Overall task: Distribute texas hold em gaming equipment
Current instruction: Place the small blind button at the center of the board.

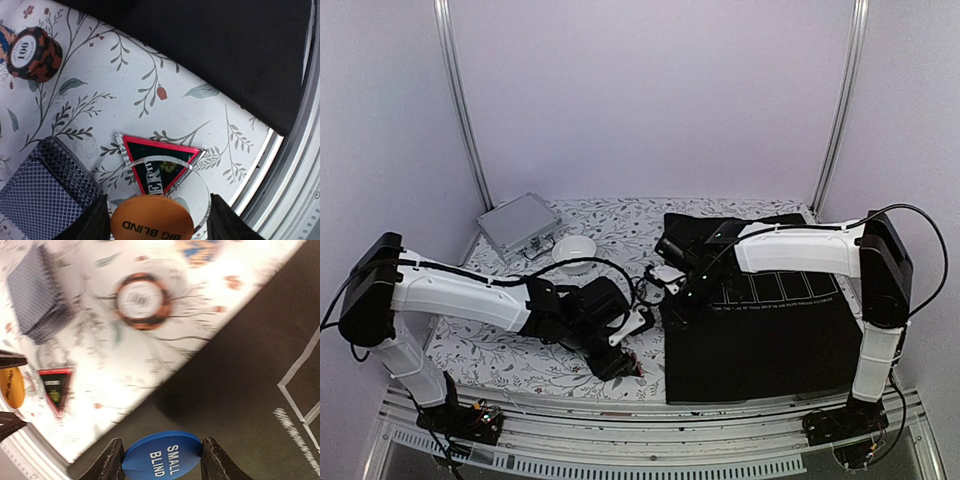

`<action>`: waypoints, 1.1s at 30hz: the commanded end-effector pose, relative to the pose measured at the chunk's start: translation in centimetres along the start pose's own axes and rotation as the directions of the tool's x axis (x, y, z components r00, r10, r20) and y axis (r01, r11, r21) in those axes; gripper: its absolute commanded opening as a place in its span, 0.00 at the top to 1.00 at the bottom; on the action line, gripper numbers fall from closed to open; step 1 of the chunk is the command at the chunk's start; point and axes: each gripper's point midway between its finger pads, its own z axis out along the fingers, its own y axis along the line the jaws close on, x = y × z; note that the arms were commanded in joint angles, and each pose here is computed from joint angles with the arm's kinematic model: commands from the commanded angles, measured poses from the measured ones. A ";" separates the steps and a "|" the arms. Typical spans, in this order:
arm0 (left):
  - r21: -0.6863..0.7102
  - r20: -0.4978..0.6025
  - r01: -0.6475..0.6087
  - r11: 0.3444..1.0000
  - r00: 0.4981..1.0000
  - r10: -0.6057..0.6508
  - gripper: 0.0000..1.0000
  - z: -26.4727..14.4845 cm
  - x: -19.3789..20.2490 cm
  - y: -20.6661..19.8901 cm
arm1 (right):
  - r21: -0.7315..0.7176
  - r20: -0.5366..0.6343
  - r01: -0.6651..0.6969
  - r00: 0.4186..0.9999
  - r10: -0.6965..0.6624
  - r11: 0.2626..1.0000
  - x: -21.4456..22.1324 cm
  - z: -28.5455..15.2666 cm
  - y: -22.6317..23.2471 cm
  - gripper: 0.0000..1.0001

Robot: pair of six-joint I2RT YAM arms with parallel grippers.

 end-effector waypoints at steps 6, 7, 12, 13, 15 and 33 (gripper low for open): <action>-0.024 0.006 -0.027 0.999 1.000 0.027 1.00 -4.7 -0.6 0.3 | -0.060 -0.081 -0.009 0.997 0.004 0.998 1.2 2.8 4.4 0.96; -0.028 0.003 -0.028 0.999 1.000 0.028 1.00 -5.2 -0.6 0.4 | -0.039 -0.097 -0.003 0.995 0.000 0.999 1.6 3.2 4.3 0.96; -0.051 -0.016 -0.002 0.999 1.000 0.001 1.00 -6.7 -0.3 1.2 | 0.042 -0.152 0.028 0.988 -0.022 0.999 3.8 4.1 4.0 0.96; -0.055 -0.017 0.000 0.998 1.000 -0.001 1.00 -6.9 -0.2 1.3 | 0.053 -0.161 0.029 0.987 -0.020 0.998 4.2 4.2 3.9 0.96; -0.059 -0.011 0.003 0.998 1.000 -0.003 1.00 -7.2 -0.2 1.4 | 0.070 -0.171 0.027 0.985 -0.014 0.997 4.6 4.2 3.7 0.96; -0.010 0.065 -0.140 0.990 0.988 0.140 1.00 -8.8 -4.0 -0.5 | -0.136 0.015 -0.055 0.998 0.057 0.989 0.7 -2.8 4.1 0.23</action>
